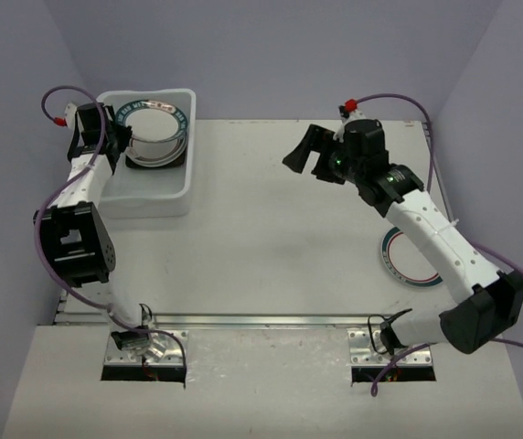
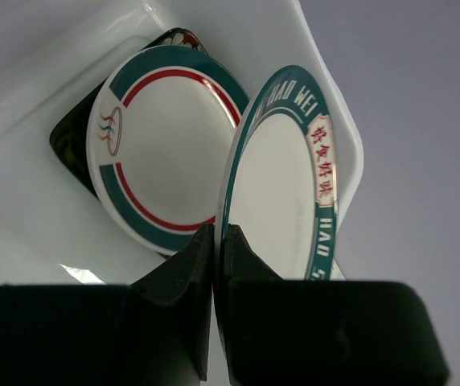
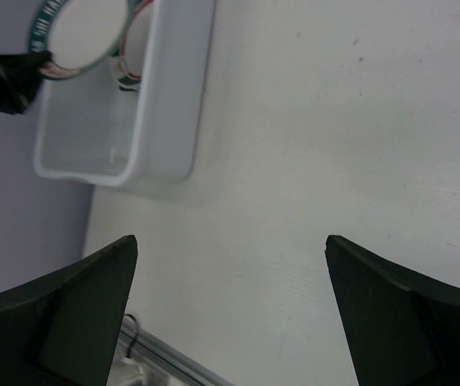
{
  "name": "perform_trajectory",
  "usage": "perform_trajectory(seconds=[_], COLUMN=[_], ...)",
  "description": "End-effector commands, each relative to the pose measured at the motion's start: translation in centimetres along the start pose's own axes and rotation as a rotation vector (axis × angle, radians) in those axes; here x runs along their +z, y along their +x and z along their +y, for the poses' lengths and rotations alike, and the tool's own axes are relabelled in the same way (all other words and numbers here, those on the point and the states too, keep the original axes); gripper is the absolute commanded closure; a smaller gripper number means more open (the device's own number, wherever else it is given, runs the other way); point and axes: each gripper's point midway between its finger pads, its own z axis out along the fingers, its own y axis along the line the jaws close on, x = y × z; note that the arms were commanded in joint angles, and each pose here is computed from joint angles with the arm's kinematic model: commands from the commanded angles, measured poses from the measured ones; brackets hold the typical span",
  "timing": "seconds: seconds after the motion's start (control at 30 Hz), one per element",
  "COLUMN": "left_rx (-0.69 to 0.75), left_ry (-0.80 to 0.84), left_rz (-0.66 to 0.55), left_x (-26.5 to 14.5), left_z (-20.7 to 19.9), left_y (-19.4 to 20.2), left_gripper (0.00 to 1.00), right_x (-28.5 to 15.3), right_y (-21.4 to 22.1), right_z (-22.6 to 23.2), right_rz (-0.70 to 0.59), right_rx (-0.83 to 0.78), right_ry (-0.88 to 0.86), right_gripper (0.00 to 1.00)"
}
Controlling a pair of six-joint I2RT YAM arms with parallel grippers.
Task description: Place the plates into the plastic bin on the countertop
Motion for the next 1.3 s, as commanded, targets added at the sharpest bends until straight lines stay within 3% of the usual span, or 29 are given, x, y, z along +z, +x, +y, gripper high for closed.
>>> perform_trajectory(seconds=[0.0, 0.23, 0.3, 0.33, 0.4, 0.43, 0.47, 0.53, 0.73, 0.93, 1.03, 1.13, 1.27], left_rx=[-0.005, 0.023, 0.035, 0.034, 0.033, 0.036, 0.042, 0.062, 0.125, 0.205, 0.249, 0.347, 0.419], left_ry=[0.161, 0.114, 0.085, 0.056, 0.016, -0.008, -0.029, -0.062, -0.269, -0.291, -0.150, 0.140, 0.458], left_rz=[-0.072, -0.071, -0.022, -0.002, 0.011, 0.015, 0.018, 0.011, -0.031, 0.064, 0.157, 0.237, 0.456], left_x=[3.5, 7.1, 8.8, 9.0, 9.3, 9.3, 9.2, 8.8, 6.2, 5.1, 3.0, -2.7, -11.1], left_z=[-4.5, -2.7, -1.5, -0.9, 0.1, 0.5, 0.8, 0.5, 2.7, 2.7, -1.2, -9.6, -16.6], left_y=[-3.5, -3.1, -1.8, -1.4, -1.0, -0.9, -0.9, -1.7, -3.7, -3.0, -1.2, 1.8, 11.6], left_gripper=[1.00, 1.00, 0.86, 0.73, 0.31, 0.17, 0.06, 0.00, 0.00, 0.00, 0.00, 0.00, 0.00], right_x=[-3.5, -5.3, -5.7, -5.8, -5.9, -6.0, -6.0, -6.0, -5.4, -5.2, -5.8, -6.8, -9.5], right_y=[-2.0, -2.9, -3.2, -3.3, -3.6, -3.6, -3.7, -3.8, -4.0, -4.1, -4.6, -5.9, -8.0], right_z=[5.9, 4.7, 4.3, 3.8, 3.5, 3.4, 3.4, 3.3, 2.9, 3.1, 2.6, 1.5, 1.7], right_rz=[-0.015, -0.075, -0.103, -0.119, -0.135, -0.138, -0.141, -0.143, -0.140, -0.110, -0.098, -0.095, -0.142], right_rx=[0.170, 0.085, 0.063, 0.055, 0.040, 0.032, 0.024, 0.011, -0.002, -0.049, -0.109, -0.177, -0.281], right_ry=[-0.270, -0.226, -0.208, -0.189, -0.173, -0.171, -0.169, -0.162, -0.137, -0.134, -0.096, 0.000, 0.035], right_gripper=[0.01, 0.01, 0.01, 0.01, 0.01, 0.01, 0.01, 0.01, 0.01, 0.01, 0.01, 0.01, 0.01])
